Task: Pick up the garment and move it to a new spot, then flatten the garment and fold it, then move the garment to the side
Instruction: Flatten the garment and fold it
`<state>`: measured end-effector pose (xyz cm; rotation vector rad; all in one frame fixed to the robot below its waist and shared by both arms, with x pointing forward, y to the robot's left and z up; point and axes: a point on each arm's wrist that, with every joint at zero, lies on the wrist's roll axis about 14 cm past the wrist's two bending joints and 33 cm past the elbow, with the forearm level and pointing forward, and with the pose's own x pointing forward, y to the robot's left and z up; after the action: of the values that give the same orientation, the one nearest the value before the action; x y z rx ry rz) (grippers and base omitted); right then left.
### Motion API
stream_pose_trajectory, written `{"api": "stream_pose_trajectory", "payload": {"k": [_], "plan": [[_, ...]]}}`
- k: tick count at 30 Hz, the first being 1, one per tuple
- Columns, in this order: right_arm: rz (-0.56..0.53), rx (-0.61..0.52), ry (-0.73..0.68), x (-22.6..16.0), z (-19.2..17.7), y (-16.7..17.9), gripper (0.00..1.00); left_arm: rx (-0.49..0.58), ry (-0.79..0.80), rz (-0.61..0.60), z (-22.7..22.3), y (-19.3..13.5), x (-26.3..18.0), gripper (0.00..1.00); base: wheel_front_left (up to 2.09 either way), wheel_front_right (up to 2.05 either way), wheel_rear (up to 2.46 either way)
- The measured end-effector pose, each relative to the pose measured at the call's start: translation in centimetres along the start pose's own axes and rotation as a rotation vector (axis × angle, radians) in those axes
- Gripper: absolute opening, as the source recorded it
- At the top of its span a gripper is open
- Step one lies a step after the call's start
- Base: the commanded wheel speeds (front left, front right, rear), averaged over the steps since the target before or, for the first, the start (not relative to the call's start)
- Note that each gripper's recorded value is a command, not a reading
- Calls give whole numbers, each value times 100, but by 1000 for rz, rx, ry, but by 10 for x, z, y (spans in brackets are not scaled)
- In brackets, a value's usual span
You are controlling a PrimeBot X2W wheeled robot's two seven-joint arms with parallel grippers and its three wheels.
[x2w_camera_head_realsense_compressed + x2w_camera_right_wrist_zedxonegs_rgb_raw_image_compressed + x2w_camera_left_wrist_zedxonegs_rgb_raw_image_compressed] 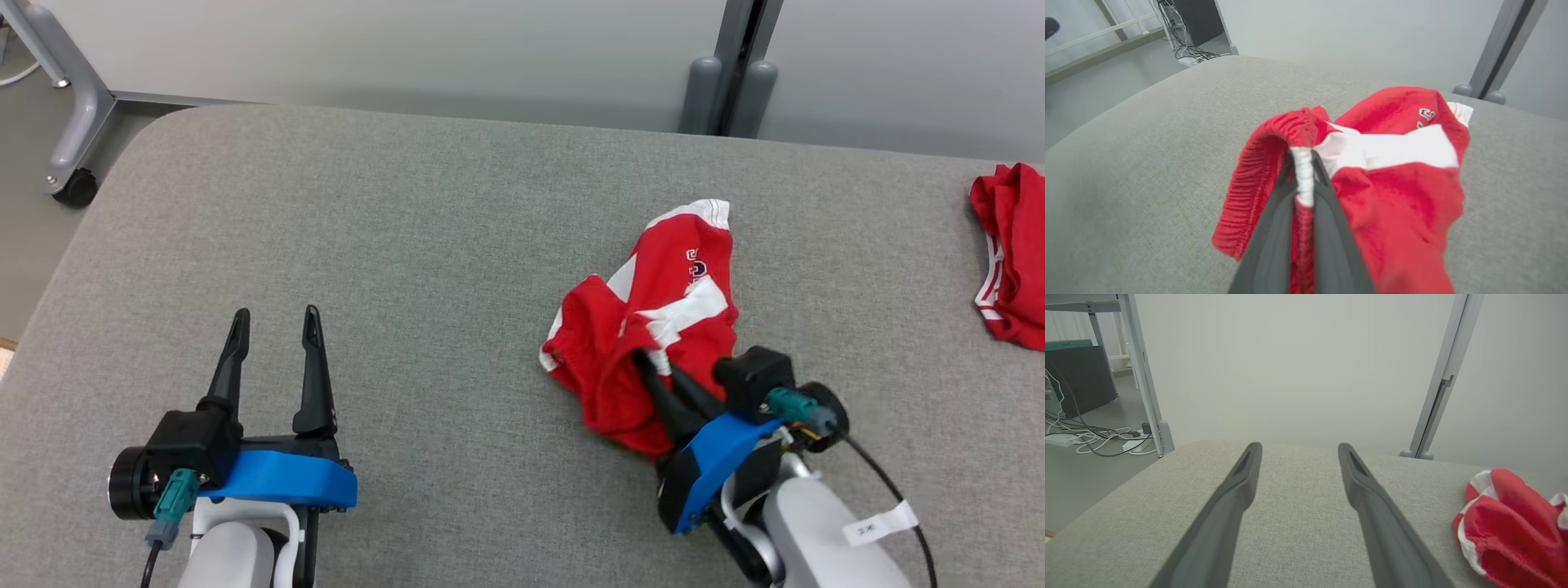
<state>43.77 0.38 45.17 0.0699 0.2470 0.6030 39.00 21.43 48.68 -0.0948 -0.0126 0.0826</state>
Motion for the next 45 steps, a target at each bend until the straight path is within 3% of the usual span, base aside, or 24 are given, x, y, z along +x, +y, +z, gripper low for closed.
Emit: {"api": "stream_pose_trajectory", "payload": {"k": [11,12,13,14,15,22,35,45], "plan": [[297,63,33,-17,-18,109,0,-11,-1,6,0,0,-2,100,0,0,0],[317,70,41,-19,-20,116,7,-11,-3,7,1,0,-2,100,0,0,0],[336,72,42,-21,-21,123,31,-12,-5,8,2,1,-2,100,0,0,0],[352,74,39,-22,-21,128,47,-13,-6,8,2,0,-2,100,0,0,0],[364,76,38,-24,-21,132,100,-13,-7,8,2,0,-2,100,0,0,0],[346,69,-44,-27,0,128,100,-14,-9,1,2,-2,-1,100,0,0,0],[211,5,-202,-37,61,88,100,-11,-16,-19,5,-7,-2,100,0,0,0],[197,10,-139,-49,47,87,100,-11,-24,-21,8,-7,-6,100,0,0,0]]}}
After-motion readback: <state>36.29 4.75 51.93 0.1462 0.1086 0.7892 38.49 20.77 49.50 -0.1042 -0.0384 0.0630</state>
